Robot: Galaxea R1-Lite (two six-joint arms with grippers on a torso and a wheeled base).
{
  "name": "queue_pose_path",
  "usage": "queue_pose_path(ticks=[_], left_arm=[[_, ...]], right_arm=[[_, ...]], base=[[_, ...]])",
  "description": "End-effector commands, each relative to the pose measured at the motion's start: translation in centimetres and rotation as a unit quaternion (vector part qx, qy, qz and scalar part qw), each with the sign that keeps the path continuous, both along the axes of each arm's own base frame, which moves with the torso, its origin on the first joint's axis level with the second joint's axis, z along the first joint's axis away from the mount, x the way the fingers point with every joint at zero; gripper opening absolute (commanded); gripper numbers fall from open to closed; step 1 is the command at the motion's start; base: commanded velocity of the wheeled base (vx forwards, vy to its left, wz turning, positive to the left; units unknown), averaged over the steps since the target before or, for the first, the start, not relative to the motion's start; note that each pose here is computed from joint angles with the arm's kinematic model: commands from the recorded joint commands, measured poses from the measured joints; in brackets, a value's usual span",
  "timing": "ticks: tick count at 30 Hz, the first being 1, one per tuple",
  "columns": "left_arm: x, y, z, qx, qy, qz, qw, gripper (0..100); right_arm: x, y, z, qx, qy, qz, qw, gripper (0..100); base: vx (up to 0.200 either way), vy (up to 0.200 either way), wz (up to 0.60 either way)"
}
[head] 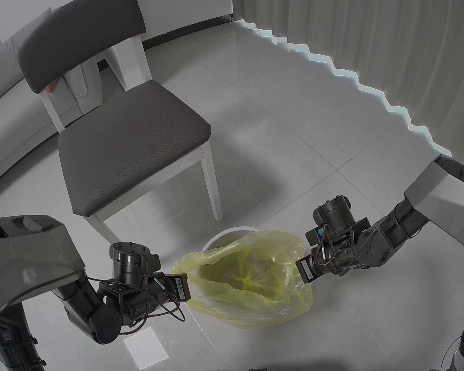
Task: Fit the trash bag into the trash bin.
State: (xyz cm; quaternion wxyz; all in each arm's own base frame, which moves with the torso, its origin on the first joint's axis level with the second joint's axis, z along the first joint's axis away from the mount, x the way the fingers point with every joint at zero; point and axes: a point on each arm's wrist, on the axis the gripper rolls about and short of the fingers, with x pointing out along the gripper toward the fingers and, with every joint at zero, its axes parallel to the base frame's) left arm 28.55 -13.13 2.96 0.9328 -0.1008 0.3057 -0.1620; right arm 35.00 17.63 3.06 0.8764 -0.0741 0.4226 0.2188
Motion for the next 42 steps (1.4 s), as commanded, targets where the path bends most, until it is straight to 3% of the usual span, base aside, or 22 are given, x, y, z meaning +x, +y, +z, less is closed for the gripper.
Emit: queue_pose_path(ticks=[1, 15, 16, 21, 25, 26, 35, 42], left_arm=[[0.2, 0.1, -2.5, 0.015, 0.025, 0.0, 0.9996, 0], [3.0, -0.9, -4.2, 0.01, -0.002, 0.006, 0.9999, 0], [3.0, -0.8, -4.3, 0.011, -0.001, 0.006, 0.9999, 0], [2.9, -0.8, -4.0, 0.01, -0.004, 0.008, 0.9999, 0], [2.8, -0.8, -3.3, -0.003, -0.027, 0.007, 0.9996, 0], [2.7, -0.8, -3.3, -0.003, -0.027, 0.007, 0.9996, 100], [3.2, -1.1, -3.6, -0.004, -0.035, 0.011, 0.9993, 100], [2.3, 0.1, -2.4, -0.008, -0.058, 0.031, 0.9978, 100]], right_arm=[[0.1, 0.3, -1.0, -0.004, 0.004, 0.0, 1.0, 0], [1.0, -0.1, -2.4, -0.022, -0.009, -0.017, 0.9996, 0], [0.9, -0.1, -2.5, -0.024, -0.008, -0.015, 0.9996, 100], [0.7, -0.3, -2.5, -0.025, -0.005, -0.017, 0.9995, 100], [0.2, -1.3, 1.9, -0.001, -0.048, -0.028, 0.9984, 100], [0.0, -1.4, 2.5, 0.001, -0.055, -0.027, 0.9981, 100], [-0.2, 0.3, 5.2, 0.022, -0.094, -0.006, 0.9953, 100], [1.0, 2.9, 4.0, 0.022, -0.101, 0.02, 0.9944, 100]], base=[[0.0, 0.0, 0.0], [0.0, 0.0, 0.0], [0.0, 0.0, 0.0], [0.0, 0.0, 0.0], [0.0, 0.0, 0.0], [0.0, 0.0, 0.0], [0.0, 0.0, 0.0], [0.0, 0.0, 0.0]])
